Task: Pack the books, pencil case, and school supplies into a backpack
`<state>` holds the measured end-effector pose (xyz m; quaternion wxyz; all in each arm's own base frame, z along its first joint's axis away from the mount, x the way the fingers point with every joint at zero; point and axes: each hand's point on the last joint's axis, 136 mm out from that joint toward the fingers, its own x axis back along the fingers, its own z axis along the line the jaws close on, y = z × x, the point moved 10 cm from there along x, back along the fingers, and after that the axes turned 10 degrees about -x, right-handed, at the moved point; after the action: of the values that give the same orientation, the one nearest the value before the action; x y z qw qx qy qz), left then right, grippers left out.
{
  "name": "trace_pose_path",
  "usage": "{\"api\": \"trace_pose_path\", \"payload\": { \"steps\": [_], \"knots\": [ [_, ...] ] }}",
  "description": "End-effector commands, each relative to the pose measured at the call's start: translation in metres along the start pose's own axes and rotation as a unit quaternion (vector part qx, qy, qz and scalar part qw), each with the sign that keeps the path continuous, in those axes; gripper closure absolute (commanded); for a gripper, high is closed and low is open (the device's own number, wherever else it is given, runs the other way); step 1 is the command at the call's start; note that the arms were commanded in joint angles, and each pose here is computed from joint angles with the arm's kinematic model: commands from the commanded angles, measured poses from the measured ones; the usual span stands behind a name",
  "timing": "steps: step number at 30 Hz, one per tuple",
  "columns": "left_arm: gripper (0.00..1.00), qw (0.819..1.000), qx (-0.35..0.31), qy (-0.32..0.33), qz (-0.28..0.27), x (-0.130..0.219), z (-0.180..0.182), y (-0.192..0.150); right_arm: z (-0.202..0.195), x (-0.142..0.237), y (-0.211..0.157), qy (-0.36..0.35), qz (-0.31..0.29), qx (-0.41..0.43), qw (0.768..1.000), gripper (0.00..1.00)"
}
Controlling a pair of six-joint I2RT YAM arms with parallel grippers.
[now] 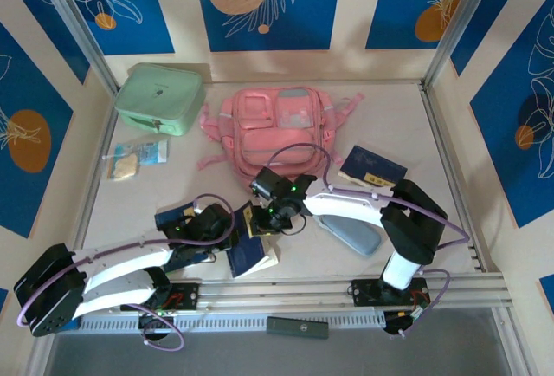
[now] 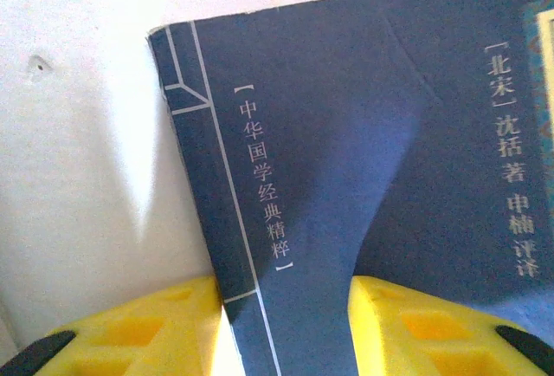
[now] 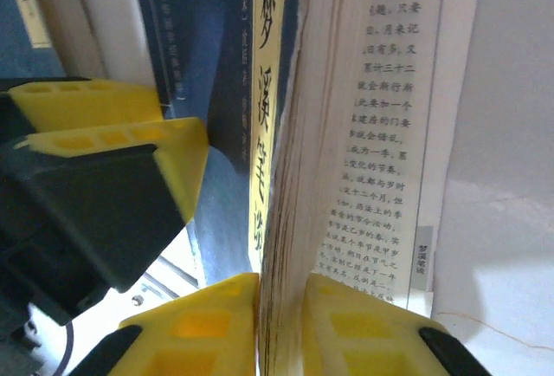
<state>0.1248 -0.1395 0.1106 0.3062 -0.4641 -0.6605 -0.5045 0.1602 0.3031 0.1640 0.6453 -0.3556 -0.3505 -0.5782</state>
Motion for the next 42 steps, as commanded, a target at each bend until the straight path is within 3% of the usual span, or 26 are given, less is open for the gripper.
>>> {"api": "trace_pose_path", "payload": {
  "steps": [1,6,12,20,26,33,38,42],
  "knots": [
    [0.55,1.000,0.003,0.025,-0.001,0.002,0.009,-0.003,0.009,0.014,-0.007,0.035,-0.006,0.017,0.999,0.90],
    [0.53,1.000,0.003,-0.007,-0.027,0.016,0.004,0.003,0.015,0.024,-0.012,0.061,-0.014,0.027,0.998,0.97],
    [0.49,0.997,-0.021,-0.012,-0.072,0.059,0.002,0.021,0.027,0.050,-0.024,0.103,-0.033,0.047,0.993,1.00],
    [0.46,0.991,-0.046,-0.007,-0.129,0.125,0.001,0.059,0.030,0.115,-0.039,0.155,-0.111,0.076,0.979,1.00],
    [0.37,0.979,-0.049,-0.084,-0.177,0.167,-0.016,0.082,0.014,0.165,-0.028,0.216,-0.154,0.070,0.962,1.00],
    [0.34,0.950,-0.054,-0.242,-0.190,0.164,-0.048,0.096,-0.014,0.204,0.002,0.280,-0.186,0.041,0.941,1.00],
    [0.31,0.930,-0.046,-0.317,-0.180,0.149,-0.067,0.105,-0.021,0.221,0.015,0.317,-0.190,0.035,0.928,1.00],
    [0.30,0.925,-0.041,-0.327,-0.186,0.145,-0.075,0.111,-0.021,0.226,0.021,0.344,-0.190,0.039,0.918,1.00]
  ]
}}
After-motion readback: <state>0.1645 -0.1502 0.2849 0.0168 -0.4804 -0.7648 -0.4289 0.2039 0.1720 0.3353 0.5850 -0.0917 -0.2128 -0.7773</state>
